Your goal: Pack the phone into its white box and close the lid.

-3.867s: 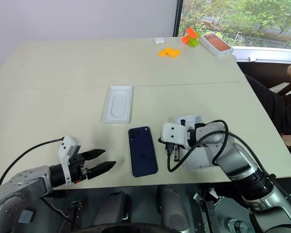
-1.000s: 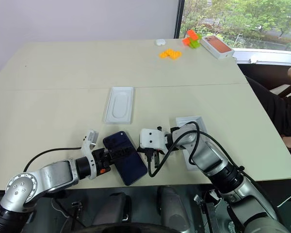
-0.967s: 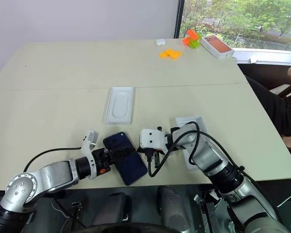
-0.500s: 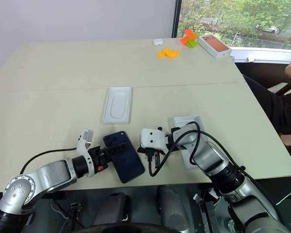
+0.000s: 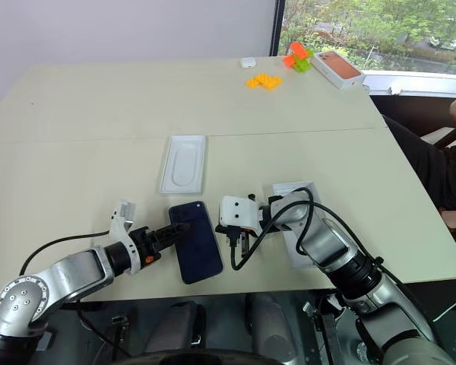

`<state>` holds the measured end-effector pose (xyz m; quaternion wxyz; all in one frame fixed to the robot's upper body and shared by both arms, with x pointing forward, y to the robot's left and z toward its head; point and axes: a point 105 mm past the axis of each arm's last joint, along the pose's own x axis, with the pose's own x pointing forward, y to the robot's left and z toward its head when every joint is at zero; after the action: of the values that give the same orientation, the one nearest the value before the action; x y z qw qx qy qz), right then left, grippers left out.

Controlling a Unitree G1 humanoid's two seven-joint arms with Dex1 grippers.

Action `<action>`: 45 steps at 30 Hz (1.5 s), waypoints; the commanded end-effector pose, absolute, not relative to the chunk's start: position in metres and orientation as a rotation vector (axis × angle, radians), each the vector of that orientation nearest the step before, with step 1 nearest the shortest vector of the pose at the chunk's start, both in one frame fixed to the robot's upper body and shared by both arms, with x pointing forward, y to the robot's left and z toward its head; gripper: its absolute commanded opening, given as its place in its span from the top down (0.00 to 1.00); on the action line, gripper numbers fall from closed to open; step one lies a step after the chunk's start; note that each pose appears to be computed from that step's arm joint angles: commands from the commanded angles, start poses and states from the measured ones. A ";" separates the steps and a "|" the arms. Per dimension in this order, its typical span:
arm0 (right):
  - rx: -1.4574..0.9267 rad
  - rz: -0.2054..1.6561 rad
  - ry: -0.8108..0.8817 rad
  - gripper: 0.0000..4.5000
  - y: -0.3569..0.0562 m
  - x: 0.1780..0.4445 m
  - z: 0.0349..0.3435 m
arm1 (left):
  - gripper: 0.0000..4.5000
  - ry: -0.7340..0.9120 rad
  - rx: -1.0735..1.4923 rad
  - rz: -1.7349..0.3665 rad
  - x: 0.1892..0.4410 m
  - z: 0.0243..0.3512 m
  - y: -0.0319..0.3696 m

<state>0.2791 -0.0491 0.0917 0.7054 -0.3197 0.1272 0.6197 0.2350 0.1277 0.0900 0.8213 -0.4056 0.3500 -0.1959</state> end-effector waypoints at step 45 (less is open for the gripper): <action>-0.765 1.329 -0.038 0.51 0.000 0.336 0.148 | 1.00 0.444 -1.040 -0.390 0.193 0.119 0.211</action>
<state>0.3402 -0.0108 0.1355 0.7357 -0.3367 0.0151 0.5875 0.1929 0.2086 0.1079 0.8200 -0.4963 0.2295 -0.1692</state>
